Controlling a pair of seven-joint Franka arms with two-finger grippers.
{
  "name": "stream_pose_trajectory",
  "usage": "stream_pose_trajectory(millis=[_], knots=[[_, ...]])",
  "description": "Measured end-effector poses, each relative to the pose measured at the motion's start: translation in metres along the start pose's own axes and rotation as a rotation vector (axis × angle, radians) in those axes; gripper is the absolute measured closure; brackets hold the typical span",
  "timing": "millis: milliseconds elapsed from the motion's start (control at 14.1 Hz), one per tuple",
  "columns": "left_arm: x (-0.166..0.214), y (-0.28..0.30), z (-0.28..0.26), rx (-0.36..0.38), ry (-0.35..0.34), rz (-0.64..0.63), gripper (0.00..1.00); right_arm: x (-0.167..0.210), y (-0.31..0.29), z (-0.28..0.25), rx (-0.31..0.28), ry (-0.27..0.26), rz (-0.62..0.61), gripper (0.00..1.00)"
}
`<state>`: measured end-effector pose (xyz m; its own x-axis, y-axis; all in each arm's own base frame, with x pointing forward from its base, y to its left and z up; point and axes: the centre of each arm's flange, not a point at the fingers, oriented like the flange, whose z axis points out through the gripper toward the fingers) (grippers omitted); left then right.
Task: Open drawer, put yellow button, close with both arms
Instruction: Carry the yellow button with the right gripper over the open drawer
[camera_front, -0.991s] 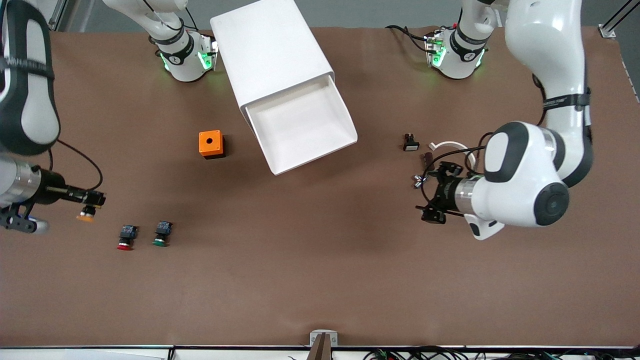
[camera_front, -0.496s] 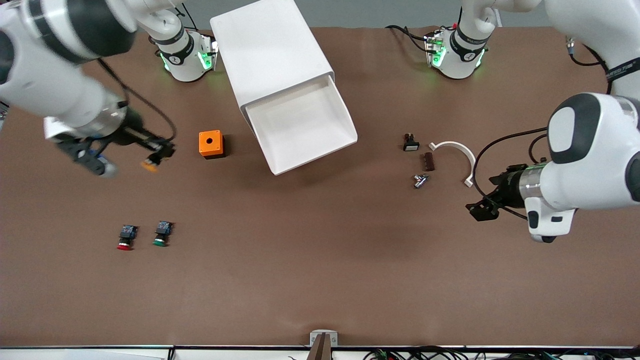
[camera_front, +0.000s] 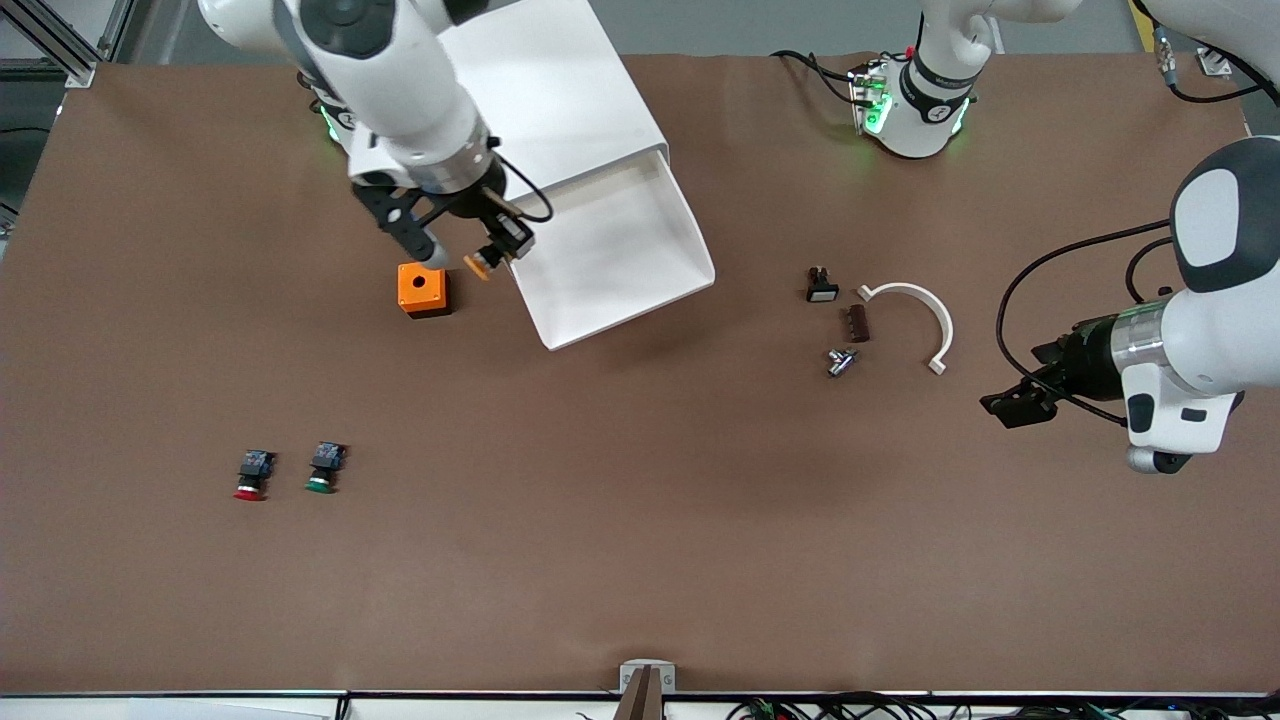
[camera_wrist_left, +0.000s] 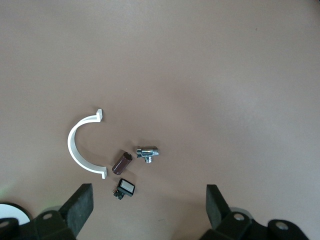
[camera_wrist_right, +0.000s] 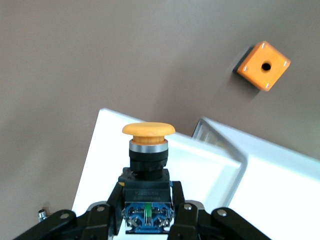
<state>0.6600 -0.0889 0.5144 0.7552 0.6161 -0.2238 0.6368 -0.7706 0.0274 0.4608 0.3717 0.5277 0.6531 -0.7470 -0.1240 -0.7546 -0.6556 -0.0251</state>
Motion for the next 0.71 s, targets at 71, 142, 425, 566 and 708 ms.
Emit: stream_pose_trajectory(millis=[71, 142, 425, 566, 708], knots=[[-0.001, 0.001, 0.0, 0.0, 0.0, 0.001, 0.0, -0.018, -0.001, 0.012, 0.003, 0.001, 0.03, 0.59], [-0.002, 0.001, 0.001, 0.001, -0.002, 0.004, 0.0, -0.035, -0.001, 0.022, 0.0, 0.001, 0.055, 0.59], [-0.003, 0.001, 0.005, 0.013, -0.016, 0.004, 0.0, -0.079, -0.002, 0.045, -0.007, 0.009, 0.12, 0.59], [-0.003, 0.0, 0.006, 0.016, -0.02, 0.004, 0.0, -0.091, -0.008, 0.061, 0.0, 0.028, 0.143, 0.59], [-0.003, 0.0, 0.006, 0.018, -0.021, 0.004, 0.0, -0.103, -0.014, 0.082, 0.003, 0.05, 0.156, 0.59]])
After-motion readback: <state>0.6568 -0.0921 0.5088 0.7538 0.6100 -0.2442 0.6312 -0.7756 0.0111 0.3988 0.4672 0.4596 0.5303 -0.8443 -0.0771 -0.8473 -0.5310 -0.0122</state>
